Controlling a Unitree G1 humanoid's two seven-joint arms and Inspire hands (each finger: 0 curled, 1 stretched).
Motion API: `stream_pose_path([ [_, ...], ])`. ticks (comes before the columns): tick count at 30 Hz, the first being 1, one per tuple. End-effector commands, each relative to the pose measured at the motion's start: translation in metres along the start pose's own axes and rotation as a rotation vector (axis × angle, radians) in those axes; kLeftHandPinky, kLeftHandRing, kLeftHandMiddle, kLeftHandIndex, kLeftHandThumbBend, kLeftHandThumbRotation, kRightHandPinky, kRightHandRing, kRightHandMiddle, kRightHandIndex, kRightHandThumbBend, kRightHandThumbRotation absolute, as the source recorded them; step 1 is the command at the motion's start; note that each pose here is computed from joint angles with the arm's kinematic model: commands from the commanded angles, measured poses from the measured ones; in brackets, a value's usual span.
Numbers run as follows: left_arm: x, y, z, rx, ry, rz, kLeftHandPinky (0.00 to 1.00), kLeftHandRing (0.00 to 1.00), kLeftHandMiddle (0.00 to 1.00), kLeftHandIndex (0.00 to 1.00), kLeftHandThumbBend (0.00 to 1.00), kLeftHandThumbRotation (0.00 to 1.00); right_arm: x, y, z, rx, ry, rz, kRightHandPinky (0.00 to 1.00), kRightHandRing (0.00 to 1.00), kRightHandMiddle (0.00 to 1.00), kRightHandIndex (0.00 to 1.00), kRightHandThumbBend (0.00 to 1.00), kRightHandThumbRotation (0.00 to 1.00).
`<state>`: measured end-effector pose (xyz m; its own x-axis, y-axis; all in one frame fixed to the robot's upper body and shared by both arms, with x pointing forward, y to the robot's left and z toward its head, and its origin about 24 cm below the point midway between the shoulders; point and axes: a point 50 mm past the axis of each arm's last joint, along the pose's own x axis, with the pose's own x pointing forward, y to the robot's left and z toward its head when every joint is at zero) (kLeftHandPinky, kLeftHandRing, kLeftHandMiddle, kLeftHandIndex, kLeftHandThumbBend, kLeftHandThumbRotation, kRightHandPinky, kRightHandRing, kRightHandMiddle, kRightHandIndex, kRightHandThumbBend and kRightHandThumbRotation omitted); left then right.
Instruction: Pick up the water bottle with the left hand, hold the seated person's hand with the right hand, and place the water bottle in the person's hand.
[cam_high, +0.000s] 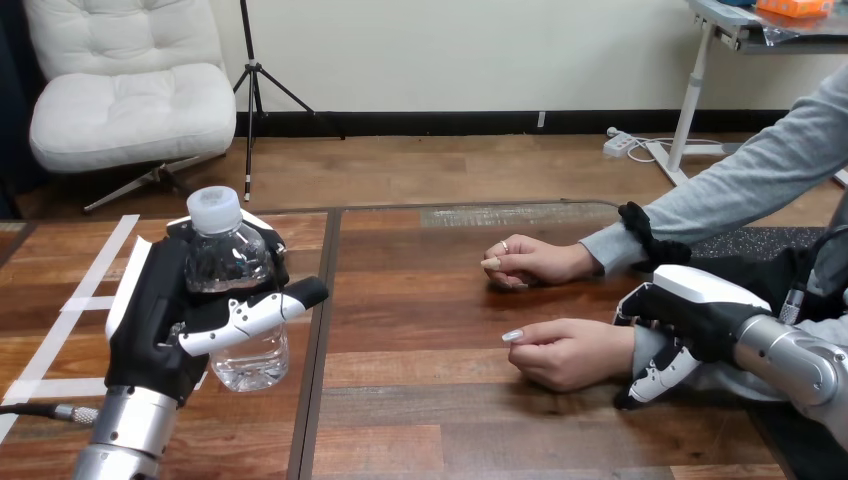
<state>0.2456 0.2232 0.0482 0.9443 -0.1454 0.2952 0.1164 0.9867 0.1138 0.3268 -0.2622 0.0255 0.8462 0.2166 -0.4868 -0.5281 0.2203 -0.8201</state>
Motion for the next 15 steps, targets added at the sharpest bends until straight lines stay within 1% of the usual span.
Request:
stream_pose_path([
  [1, 0.016, -0.0014, 0.023, 0.003, -0.124, 0.001, 0.19, 0.24, 0.3, 0.34, 0.69, 0.0, 0.0062, -0.0076, 0.0092, -0.01, -0.014, -0.005, 0.4, 0.43, 0.49, 0.51, 0.83, 0.0],
  [15, 0.0162, -0.0013, 0.0228, 0.007, -0.127, 0.0, 0.19, 0.24, 0.3, 0.34, 0.69, 0.0, 0.0065, -0.0084, 0.0105, -0.007, -0.022, -0.007, 0.36, 0.4, 0.46, 0.47, 0.82, 0.0],
])
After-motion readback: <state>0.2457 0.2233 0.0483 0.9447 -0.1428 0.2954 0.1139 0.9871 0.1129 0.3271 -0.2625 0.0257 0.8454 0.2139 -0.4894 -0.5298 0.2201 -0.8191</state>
